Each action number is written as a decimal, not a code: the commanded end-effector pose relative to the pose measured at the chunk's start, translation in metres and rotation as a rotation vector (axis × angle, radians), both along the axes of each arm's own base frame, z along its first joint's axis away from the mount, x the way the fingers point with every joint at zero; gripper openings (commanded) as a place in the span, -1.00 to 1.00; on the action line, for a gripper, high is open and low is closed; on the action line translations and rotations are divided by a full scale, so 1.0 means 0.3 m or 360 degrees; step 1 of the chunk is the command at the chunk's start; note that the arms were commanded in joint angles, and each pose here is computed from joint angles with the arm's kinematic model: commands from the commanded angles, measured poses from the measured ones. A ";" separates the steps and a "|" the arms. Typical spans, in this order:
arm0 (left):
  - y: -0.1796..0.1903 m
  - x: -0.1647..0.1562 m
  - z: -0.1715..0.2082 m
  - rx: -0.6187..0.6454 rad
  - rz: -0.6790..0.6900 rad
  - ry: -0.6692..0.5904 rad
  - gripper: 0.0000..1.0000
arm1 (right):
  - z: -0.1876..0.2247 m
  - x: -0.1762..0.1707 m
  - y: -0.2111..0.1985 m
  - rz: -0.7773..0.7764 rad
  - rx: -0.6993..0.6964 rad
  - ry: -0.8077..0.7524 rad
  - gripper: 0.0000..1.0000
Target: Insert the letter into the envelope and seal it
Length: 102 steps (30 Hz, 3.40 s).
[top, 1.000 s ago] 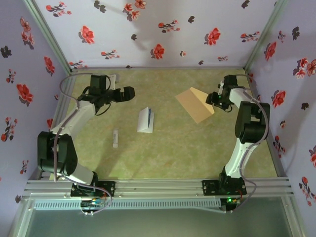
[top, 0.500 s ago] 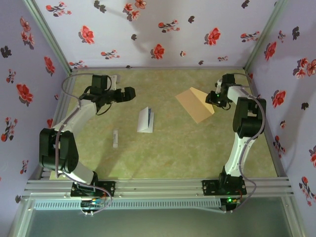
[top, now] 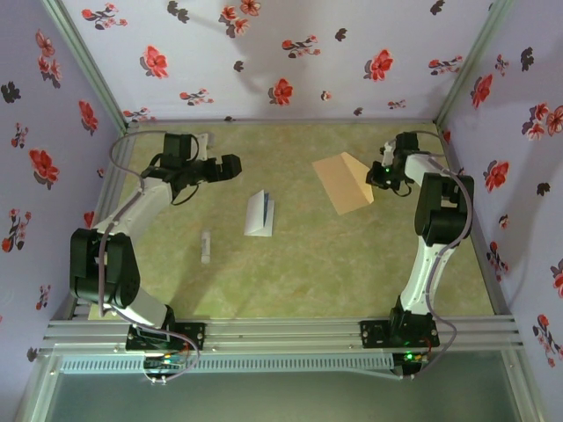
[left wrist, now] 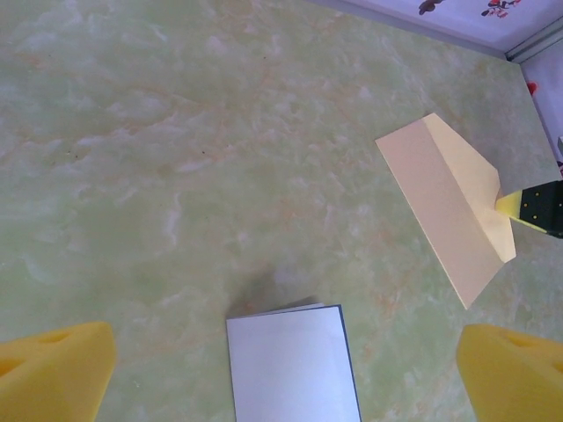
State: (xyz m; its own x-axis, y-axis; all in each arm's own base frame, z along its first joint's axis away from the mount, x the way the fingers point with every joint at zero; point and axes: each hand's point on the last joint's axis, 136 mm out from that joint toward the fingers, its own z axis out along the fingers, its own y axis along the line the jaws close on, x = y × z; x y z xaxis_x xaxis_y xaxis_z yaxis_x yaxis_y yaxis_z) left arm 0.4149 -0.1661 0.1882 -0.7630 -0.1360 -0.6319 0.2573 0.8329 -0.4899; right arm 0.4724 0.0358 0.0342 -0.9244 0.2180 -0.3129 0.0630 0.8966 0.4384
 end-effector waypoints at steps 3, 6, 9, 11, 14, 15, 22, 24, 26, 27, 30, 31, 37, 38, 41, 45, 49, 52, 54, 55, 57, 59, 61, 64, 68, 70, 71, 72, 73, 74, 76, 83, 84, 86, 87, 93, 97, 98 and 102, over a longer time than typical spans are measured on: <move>-0.010 -0.015 0.027 -0.0034 -0.0002 -0.0041 0.99 | 0.073 -0.023 0.044 0.0022 0.0100 -0.0079 -0.90; -0.008 -0.020 0.030 -0.0040 0.0002 -0.0047 0.99 | 0.098 -0.048 0.069 0.0038 0.0092 -0.0108 -0.95; -0.006 -0.030 0.033 -0.0043 0.0002 -0.0053 0.99 | 0.125 -0.073 0.102 0.0044 0.0088 -0.0139 -0.99; -0.003 -0.035 0.034 -0.0046 0.0008 -0.0054 0.99 | 0.140 -0.090 0.119 0.0014 0.0082 -0.0159 -1.00; -0.002 -0.046 0.036 -0.0058 0.0015 -0.0058 0.99 | 0.158 -0.110 0.146 -0.0095 0.0133 -0.0211 -1.00; 0.000 -0.049 0.036 -0.0062 0.0019 -0.0061 0.99 | 0.160 -0.120 0.160 -0.0127 0.0139 -0.0222 -1.00; 0.006 -0.077 0.047 -0.0083 0.0031 -0.0071 0.99 | 0.158 -0.197 0.249 -0.0264 0.0206 -0.0289 -1.00; 0.010 -0.086 0.049 -0.0083 0.0034 -0.0075 0.99 | 0.151 -0.226 0.266 -0.0279 0.0198 -0.0298 -1.00; 0.011 -0.097 0.048 -0.0084 0.0034 -0.0072 0.99 | 0.149 -0.251 0.284 -0.0287 0.0201 -0.0309 -1.00; 0.013 -0.101 0.047 -0.0087 0.0036 -0.0071 0.99 | 0.144 -0.265 0.292 -0.0288 0.0200 -0.0309 -1.00; 0.015 -0.115 0.040 -0.0095 0.0041 -0.0059 0.99 | 0.130 -0.301 0.314 -0.0276 0.0205 -0.0297 -1.00; 0.015 -0.118 0.039 -0.0098 0.0044 -0.0057 0.99 | 0.122 -0.315 0.315 -0.0285 0.0195 -0.0288 -1.00; 0.019 -0.132 0.037 -0.0129 0.0067 -0.0056 0.99 | 0.083 -0.385 0.319 -0.0328 0.0182 -0.0276 -1.00; 0.019 -0.133 0.036 -0.0135 0.0071 -0.0055 0.99 | 0.076 -0.394 0.318 -0.0340 0.0188 -0.0275 -0.99; 0.020 -0.134 0.032 -0.0150 0.0084 -0.0047 0.99 | 0.064 -0.418 0.318 -0.0362 0.0203 -0.0275 -0.95; 0.020 -0.137 0.030 -0.0160 0.0093 -0.0046 0.99 | 0.059 -0.435 0.324 -0.0375 0.0234 -0.0281 -0.87; 0.020 -0.138 0.027 -0.0169 0.0100 -0.0040 0.99 | 0.065 -0.443 0.333 -0.0370 0.0247 -0.0284 -0.68; 0.022 -0.139 0.024 -0.0172 0.0107 -0.0038 0.99 | 0.084 -0.446 0.331 -0.0370 0.0242 -0.0300 -0.31; 0.026 -0.139 0.029 -0.0170 0.0117 -0.0048 0.99 | 0.105 -0.446 0.330 -0.0362 0.0235 -0.0315 0.03; 0.028 -0.140 0.028 -0.0168 0.0120 -0.0051 0.99 | 0.118 -0.446 0.327 -0.0357 0.0226 -0.0322 0.15; 0.032 -0.140 0.029 -0.0165 0.0131 -0.0055 0.99 | 0.154 -0.445 0.320 -0.0353 0.0199 -0.0351 0.28; 0.033 -0.139 0.031 -0.0161 0.0135 -0.0060 0.99 | 0.194 -0.442 0.298 -0.0385 0.0168 -0.0401 0.48; 0.036 -0.136 0.033 -0.0159 0.0142 -0.0067 0.99 | 0.228 -0.438 0.281 -0.0399 0.0129 -0.0457 0.84; 0.048 -0.128 0.037 -0.0151 0.0183 -0.0083 0.99 | 0.277 -0.425 0.262 -0.0386 0.0056 -0.0508 0.99; 0.080 -0.115 0.045 -0.0127 0.0280 -0.0129 0.99 | 0.336 -0.408 0.265 -0.0338 0.0036 -0.0599 0.99; 0.096 -0.109 0.053 -0.0116 0.0330 -0.0145 0.99 | 0.377 -0.398 0.260 -0.0356 0.0060 -0.0694 0.99; 0.102 -0.106 0.059 -0.0111 0.0342 -0.0160 0.99 | 0.389 -0.399 0.250 -0.0383 0.0061 -0.0721 0.99; 0.104 -0.105 0.063 -0.0112 0.0346 -0.0173 0.99 | 0.389 -0.400 0.238 -0.0421 0.0058 -0.0731 0.99; 0.107 -0.104 0.071 -0.0111 0.0354 -0.0192 0.99 | 0.398 -0.399 0.244 -0.0412 0.0084 -0.0762 0.99; 0.111 -0.103 0.077 -0.0112 0.0363 -0.0206 0.99 | 0.399 -0.396 0.255 -0.0386 0.0104 -0.0766 0.99; 0.116 -0.100 0.090 -0.0102 0.0369 -0.0228 0.99 | 0.397 -0.394 0.302 -0.0258 0.0127 -0.0702 0.89; 0.169 -0.089 0.088 -0.0044 0.0422 -0.0157 0.99 | 0.394 -0.412 0.520 0.0014 0.0042 -0.0481 0.70; 0.178 -0.088 0.090 -0.0040 0.0435 -0.0139 0.99 | 0.390 -0.413 0.550 0.0038 0.0032 -0.0447 0.69; 0.207 -0.085 0.098 -0.0023 0.0472 -0.0094 0.99 | 0.384 -0.413 0.631 0.0090 0.0040 -0.0406 0.71; 0.216 -0.084 0.104 -0.0010 0.0480 -0.0076 0.99 | 0.380 -0.411 0.665 0.0098 0.0047 -0.0398 0.70; 0.254 -0.076 0.147 0.0092 0.0457 -0.0061 0.99 | 0.308 -0.428 0.912 0.0235 0.0073 -0.0302 0.71; 0.253 -0.060 0.118 0.0073 0.0477 -0.0067 0.99 | 0.239 -0.447 1.042 0.0300 0.0080 -0.0231 0.70; 0.246 -0.058 0.109 0.0055 0.0465 -0.0075 0.99 | 0.226 -0.452 1.064 0.0307 0.0077 -0.0212 0.70; 0.225 -0.060 0.075 0.0019 0.0407 -0.0096 0.99 | 0.164 -0.458 1.108 0.0306 0.0066 -0.0135 0.64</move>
State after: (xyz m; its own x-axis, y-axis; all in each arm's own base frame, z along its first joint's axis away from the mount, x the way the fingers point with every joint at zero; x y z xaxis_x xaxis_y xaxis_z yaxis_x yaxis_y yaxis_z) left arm 0.3955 -0.0966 0.2206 -0.6603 -0.3344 -0.6725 0.0368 0.8799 -0.4737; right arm 0.3305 0.3649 0.0848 -0.9119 0.0142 -0.4102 -0.1966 0.8623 0.4668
